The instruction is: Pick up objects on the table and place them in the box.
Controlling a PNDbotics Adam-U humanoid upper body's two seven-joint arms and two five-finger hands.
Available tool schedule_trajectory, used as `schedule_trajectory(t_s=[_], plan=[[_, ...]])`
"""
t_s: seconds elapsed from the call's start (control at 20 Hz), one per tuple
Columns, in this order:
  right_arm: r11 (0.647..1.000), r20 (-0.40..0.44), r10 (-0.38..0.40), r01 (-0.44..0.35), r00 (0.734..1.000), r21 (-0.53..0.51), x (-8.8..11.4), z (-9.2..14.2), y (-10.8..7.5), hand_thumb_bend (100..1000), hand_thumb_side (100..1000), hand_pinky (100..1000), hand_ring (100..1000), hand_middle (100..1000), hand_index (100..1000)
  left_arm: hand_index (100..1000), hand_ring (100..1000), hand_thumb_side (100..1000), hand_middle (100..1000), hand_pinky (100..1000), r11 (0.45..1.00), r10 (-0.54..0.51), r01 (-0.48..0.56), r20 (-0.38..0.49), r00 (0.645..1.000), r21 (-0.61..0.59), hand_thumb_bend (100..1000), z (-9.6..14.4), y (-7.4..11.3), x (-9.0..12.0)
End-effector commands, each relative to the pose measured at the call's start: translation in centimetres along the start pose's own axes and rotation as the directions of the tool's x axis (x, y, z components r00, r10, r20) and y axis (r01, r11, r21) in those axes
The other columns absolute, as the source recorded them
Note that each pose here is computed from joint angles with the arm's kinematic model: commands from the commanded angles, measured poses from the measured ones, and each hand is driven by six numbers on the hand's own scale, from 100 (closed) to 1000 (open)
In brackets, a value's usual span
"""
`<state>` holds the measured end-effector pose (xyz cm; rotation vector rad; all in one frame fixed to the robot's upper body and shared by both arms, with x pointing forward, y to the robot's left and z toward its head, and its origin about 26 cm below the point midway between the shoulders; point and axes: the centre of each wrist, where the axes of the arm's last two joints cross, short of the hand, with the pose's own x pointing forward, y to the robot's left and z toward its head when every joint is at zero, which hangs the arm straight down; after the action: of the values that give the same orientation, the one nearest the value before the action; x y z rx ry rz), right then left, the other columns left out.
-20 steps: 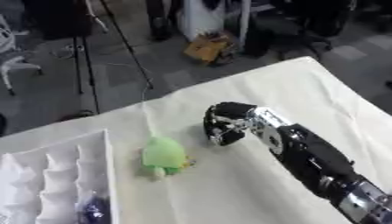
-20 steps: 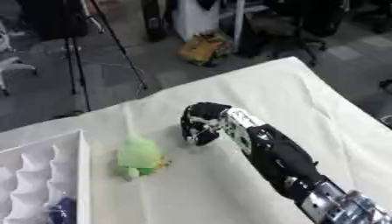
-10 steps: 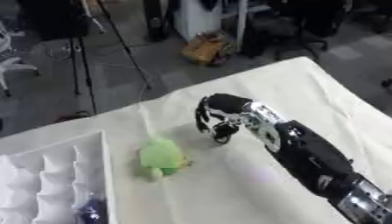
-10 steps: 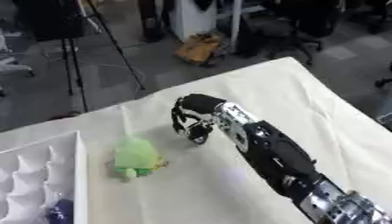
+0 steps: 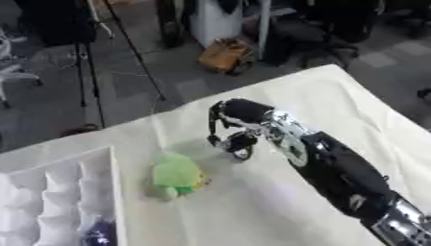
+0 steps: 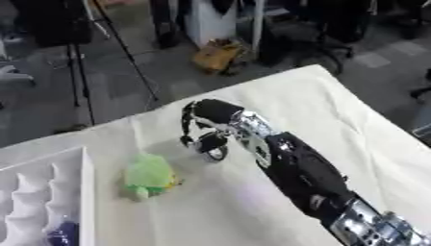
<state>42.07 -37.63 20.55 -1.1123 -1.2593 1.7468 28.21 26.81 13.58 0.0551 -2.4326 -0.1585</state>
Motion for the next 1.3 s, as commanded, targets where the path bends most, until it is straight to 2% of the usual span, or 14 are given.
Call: schedule_trajectory(t_s=[0.05, 0.1, 0.15, 0.4, 0.75, 1.0, 1.05, 1.1, 1.15, 1.2, 1.25, 1.3], plan=[[0.98, -0.125, 0.082, -0.057, 0.989, 0.188, -1.7, 1.2, -1.3, 561, 679, 850, 909, 979, 991, 735, 845, 852, 807, 975, 1.0, -0.018, 0.018, 0.029, 0.999, 0.004, 442, -0.5, 0.4, 0.6], [0.97, -0.158, 0.085, -0.045, 0.984, 0.238, -1.9, 1.3, -1.3, 511, 583, 838, 903, 983, 993, 735, 845, 853, 807, 975, 1.0, -0.019, 0.019, 0.029, 0.999, 0.006, 442, -0.6, 0.4, 0.6], [0.959, -0.192, 0.088, -0.031, 0.977, 0.281, -2.2, 1.5, -1.3, 561, 680, 838, 903, 987, 993, 735, 845, 852, 807, 975, 1.0, -0.019, 0.019, 0.03, 0.999, 0.007, 442, -0.6, 0.4, 0.6], [0.938, -0.295, 0.094, 0.016, 0.951, 0.347, -2.8, 2.0, -1.9, 568, 681, 777, 864, 977, 981, 735, 845, 851, 807, 974, 1.0, -0.025, 0.024, 0.033, 0.999, 0.011, 443, -0.7, 0.5, 0.7], [0.946, -0.327, 0.083, 0.029, 0.941, 0.323, -2.7, 1.9, -1.9, 541, 683, 678, 778, 912, 933, 736, 846, 851, 808, 973, 1.0, -0.026, 0.026, 0.032, 0.999, 0.012, 443, -0.7, 0.5, 0.7], [0.958, -0.317, 0.08, 0.015, 0.945, 0.286, -2.3, 1.6, -1.7, 514, 692, 657, 761, 887, 907, 736, 846, 851, 808, 973, 1.0, -0.025, 0.024, 0.032, 0.999, 0.012, 443, -0.6, 0.4, 0.6], [0.961, -0.316, 0.08, 0.01, 0.945, 0.275, -2.1, 1.5, -1.8, 488, 693, 624, 737, 848, 867, 735, 847, 852, 808, 973, 1.0, -0.024, 0.023, 0.031, 0.999, 0.012, 441, -0.6, 0.4, 0.6], [0.965, -0.317, 0.083, 0.004, 0.945, 0.262, -2.0, 1.3, -1.8, 488, 693, 624, 737, 848, 867, 735, 847, 852, 808, 973, 1.0, -0.023, 0.023, 0.031, 0.999, 0.012, 441, -0.6, 0.4, 0.6], [0.968, -0.318, 0.085, -0.003, 0.944, 0.251, -1.9, 1.2, -1.8, 465, 676, 589, 711, 807, 818, 735, 847, 852, 808, 973, 1.0, -0.023, 0.022, 0.031, 0.999, 0.012, 441, -0.6, 0.4, 0.6], [0.971, -0.321, 0.088, -0.009, 0.943, 0.24, -1.8, 1.2, -1.7, 465, 676, 589, 711, 807, 818, 735, 847, 852, 808, 973, 1.0, -0.022, 0.022, 0.03, 0.999, 0.012, 441, -0.5, 0.4, 0.6], [0.973, -0.324, 0.091, -0.015, 0.942, 0.23, -1.7, 1.1, -1.7, 423, 655, 553, 675, 741, 757, 735, 847, 853, 808, 974, 1.0, -0.022, 0.022, 0.03, 0.999, 0.013, 440, -0.5, 0.4, 0.6], [0.976, -0.327, 0.094, -0.022, 0.941, 0.218, -1.6, 1.0, -1.6, 416, 651, 548, 670, 733, 750, 735, 847, 853, 808, 974, 1.0, -0.021, 0.021, 0.03, 0.999, 0.013, 440, -0.5, 0.4, 0.6]])
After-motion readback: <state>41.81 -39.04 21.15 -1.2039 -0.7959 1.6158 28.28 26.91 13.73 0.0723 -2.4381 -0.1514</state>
